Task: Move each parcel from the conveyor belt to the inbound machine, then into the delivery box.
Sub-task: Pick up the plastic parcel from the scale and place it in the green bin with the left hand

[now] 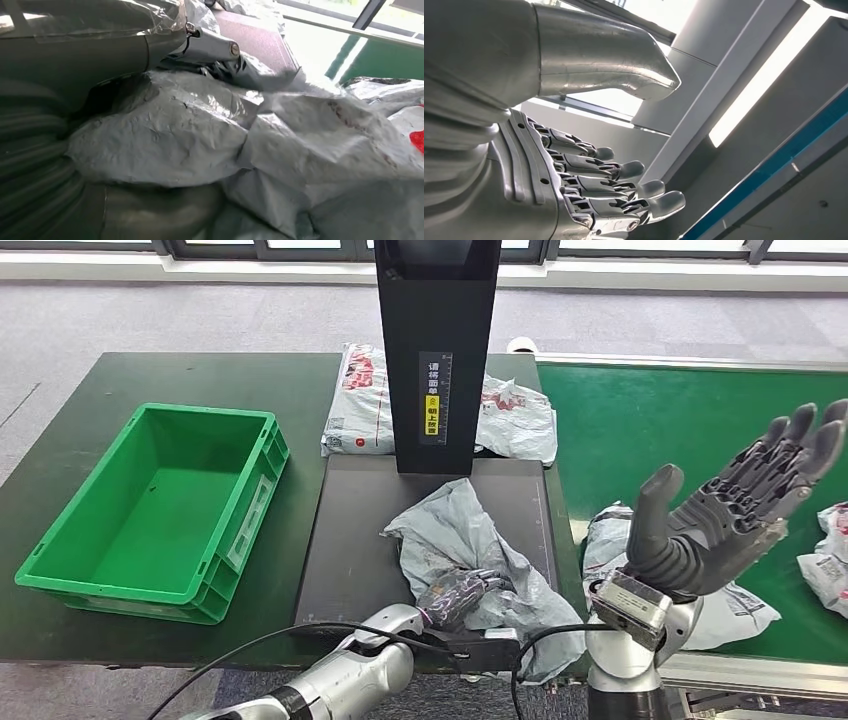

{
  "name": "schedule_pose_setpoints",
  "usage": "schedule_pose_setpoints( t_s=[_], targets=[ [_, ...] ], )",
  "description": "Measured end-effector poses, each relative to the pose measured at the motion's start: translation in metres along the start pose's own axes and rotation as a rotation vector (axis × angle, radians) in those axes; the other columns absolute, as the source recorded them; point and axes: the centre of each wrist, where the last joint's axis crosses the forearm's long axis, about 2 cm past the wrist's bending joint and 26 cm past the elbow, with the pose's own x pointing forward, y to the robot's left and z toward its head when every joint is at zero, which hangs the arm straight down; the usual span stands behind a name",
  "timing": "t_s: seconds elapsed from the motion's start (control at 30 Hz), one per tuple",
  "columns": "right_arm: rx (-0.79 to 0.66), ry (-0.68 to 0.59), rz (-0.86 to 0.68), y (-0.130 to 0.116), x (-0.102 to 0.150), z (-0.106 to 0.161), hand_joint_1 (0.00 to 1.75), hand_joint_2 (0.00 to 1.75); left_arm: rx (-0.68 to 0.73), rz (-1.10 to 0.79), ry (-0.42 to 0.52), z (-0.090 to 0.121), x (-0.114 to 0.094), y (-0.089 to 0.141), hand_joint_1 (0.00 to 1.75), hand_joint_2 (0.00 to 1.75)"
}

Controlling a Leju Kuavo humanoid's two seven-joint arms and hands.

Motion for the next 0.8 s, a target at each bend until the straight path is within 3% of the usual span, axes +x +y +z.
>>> schedule_pose_setpoints(
  t_s=[0.4, 0.57, 0.67, 0.8],
  targets=[
    [-0.004, 0.000, 0.004, -0.004, 0.002, 0.002, 0.00, 1.75, 0.058, -0.117, 0.040, 0.000, -0.006, 0.007, 1.75, 1.75],
    [0.000, -0.001, 0.022, -0.010, 0.002, 0.005, 0.00, 1.75, 0.158, -0.182, 0.049, 0.002, -0.011, 0.013, 1.75, 1.75],
    [0.002, 0.006, 0.054, -0.021, -0.002, 0.012, 0.00, 1.75, 0.302, -0.251, 0.066, 0.008, -0.023, 0.033, 1.75, 1.75],
    [-0.001, 0.017, 0.096, -0.041, -0.008, 0.028, 0.00, 1.75, 0.584, -0.419, 0.102, 0.024, -0.040, 0.085, 1.75, 1.75]
  ],
)
